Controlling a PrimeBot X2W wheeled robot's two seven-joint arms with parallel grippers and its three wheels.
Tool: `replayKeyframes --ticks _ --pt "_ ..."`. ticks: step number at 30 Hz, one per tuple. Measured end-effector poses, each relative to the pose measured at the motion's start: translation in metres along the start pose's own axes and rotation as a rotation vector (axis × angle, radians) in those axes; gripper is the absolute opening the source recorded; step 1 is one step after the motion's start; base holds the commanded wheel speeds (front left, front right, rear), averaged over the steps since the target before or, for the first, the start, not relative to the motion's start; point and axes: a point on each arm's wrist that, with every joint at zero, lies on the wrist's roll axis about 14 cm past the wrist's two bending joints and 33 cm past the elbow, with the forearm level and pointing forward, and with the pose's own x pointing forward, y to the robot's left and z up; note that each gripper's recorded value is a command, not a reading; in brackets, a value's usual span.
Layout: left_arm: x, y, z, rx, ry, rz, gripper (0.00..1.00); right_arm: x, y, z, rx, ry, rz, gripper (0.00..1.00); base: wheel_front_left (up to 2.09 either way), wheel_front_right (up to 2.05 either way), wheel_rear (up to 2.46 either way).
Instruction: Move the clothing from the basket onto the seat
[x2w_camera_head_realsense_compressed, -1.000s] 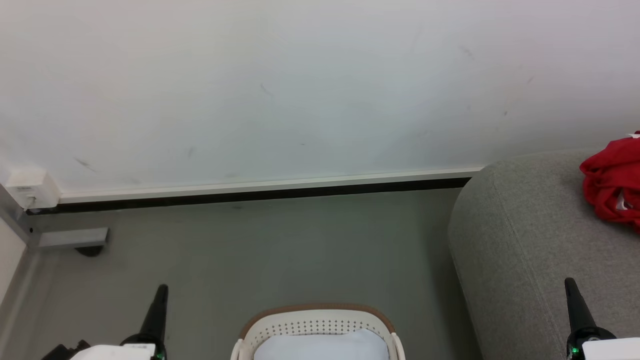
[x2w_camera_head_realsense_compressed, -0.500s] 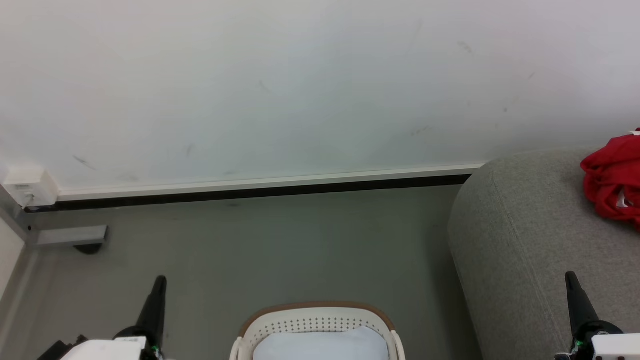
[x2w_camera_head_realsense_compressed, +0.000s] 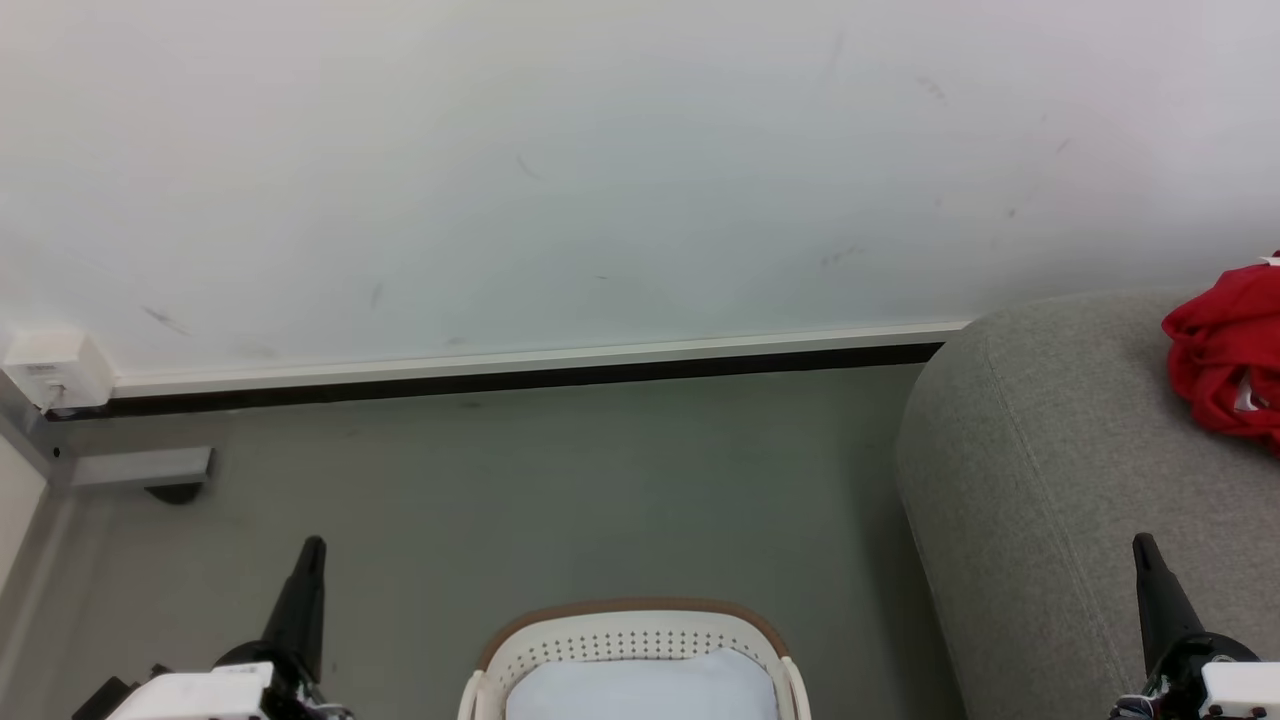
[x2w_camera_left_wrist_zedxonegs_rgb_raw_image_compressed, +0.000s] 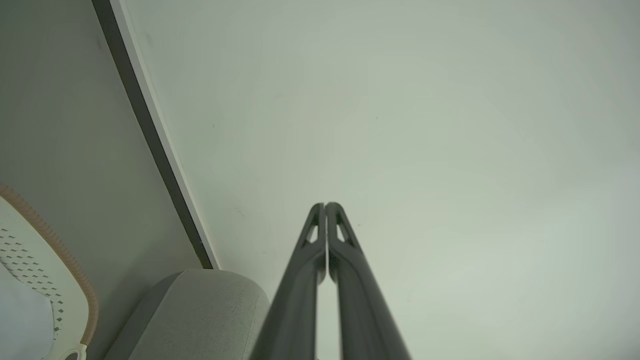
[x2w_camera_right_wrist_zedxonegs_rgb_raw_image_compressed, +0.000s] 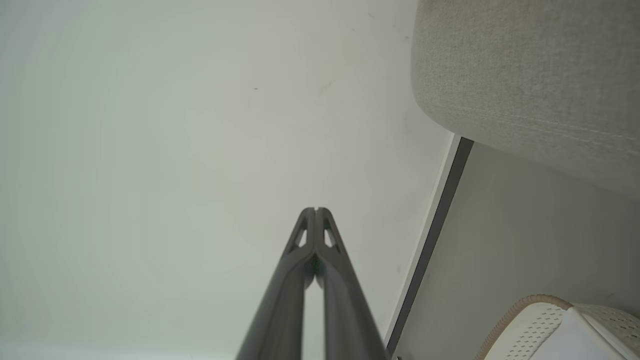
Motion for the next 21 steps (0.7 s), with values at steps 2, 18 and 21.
replayKeyframes --ticks 2,18,21 --pt "0.0008 -0.0008 0.0001 -0.008 0.001 -0.003 0.0 0.0003 0.0006 0.0002 0.018 0.0 0.003 0.0 0.0 0.0 0.0" --pt "0.0011 -0.0015 0.0003 -0.016 0.0 -0.006 0.0 0.0007 0.0015 0.0007 0.027 -0.002 0.006 0.0 0.0 0.0 0.0" --pt "0.0012 -0.0014 0.0003 -0.016 0.0 -0.006 0.0 0.0008 0.0015 0.0007 0.027 -0.002 0.006 0.0 0.0 0.0 0.0"
